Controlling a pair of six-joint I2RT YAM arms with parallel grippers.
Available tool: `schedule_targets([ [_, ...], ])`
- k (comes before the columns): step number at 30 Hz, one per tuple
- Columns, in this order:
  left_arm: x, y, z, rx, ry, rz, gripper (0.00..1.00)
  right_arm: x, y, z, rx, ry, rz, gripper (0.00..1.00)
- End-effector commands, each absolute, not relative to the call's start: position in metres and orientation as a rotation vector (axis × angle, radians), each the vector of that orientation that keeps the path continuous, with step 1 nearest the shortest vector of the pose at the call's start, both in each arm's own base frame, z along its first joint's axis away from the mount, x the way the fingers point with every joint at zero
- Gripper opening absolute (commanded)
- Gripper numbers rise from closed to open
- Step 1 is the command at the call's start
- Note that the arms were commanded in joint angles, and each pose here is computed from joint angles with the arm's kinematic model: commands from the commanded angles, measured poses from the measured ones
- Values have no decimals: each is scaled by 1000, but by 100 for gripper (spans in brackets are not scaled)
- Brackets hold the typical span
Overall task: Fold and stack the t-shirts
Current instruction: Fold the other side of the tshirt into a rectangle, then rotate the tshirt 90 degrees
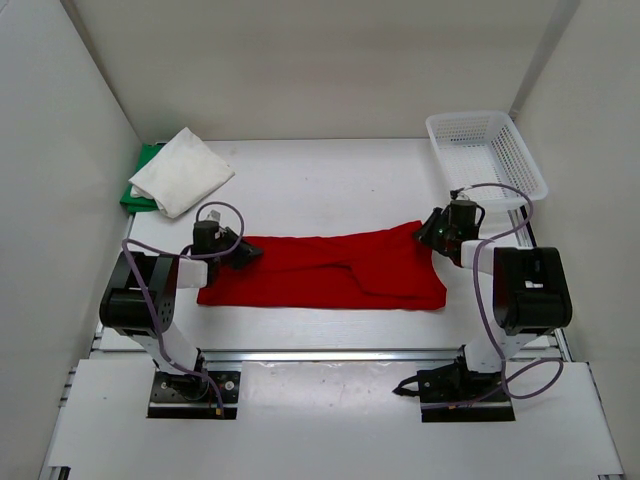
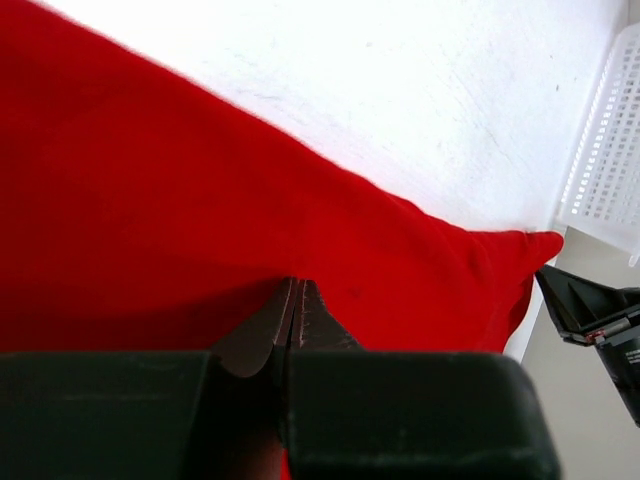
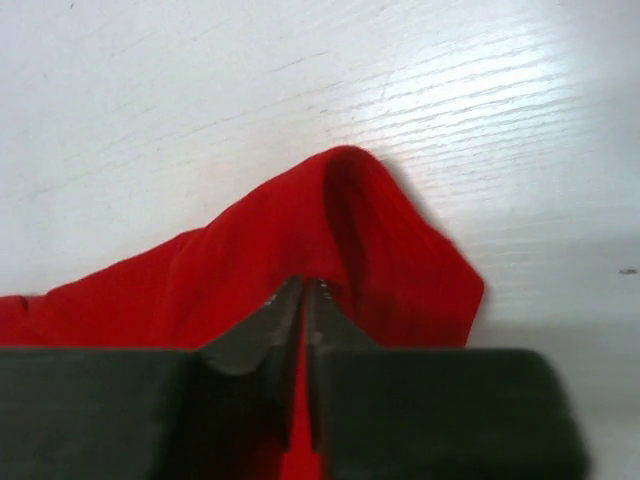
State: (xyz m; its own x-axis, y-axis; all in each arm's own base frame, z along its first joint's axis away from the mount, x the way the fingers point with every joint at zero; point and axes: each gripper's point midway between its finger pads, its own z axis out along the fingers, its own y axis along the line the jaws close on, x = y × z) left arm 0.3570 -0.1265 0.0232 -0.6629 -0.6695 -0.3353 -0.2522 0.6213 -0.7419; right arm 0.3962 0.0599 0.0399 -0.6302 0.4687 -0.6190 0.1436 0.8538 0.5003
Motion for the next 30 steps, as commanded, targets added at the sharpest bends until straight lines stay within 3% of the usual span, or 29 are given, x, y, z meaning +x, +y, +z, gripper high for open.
schedule_targets([
  [1,355,-119,27,-740,2206,-921,2,417,50,53,465,2153,539,1],
  [10,344,-73,27,-914,2102,-835,0,412,26,51,566,2149,454,0],
  [14,347,-81,43,-863,2063,-885,3,412,39,62,517,2140,476,16],
  [18,351,-108,70,-717,2065,-911,5,403,71,87,403,2122,471,23],
  [20,348,-122,82,-641,2066,-904,7,392,87,90,351,2132,479,18],
  [23,335,-159,93,-476,2101,-917,9,362,121,73,276,2201,529,0],
  [28,294,-234,103,-226,2142,-1090,11,324,155,36,171,2318,563,0],
  [30,282,-249,100,-180,2158,-1126,13,329,161,29,142,2368,572,0],
])
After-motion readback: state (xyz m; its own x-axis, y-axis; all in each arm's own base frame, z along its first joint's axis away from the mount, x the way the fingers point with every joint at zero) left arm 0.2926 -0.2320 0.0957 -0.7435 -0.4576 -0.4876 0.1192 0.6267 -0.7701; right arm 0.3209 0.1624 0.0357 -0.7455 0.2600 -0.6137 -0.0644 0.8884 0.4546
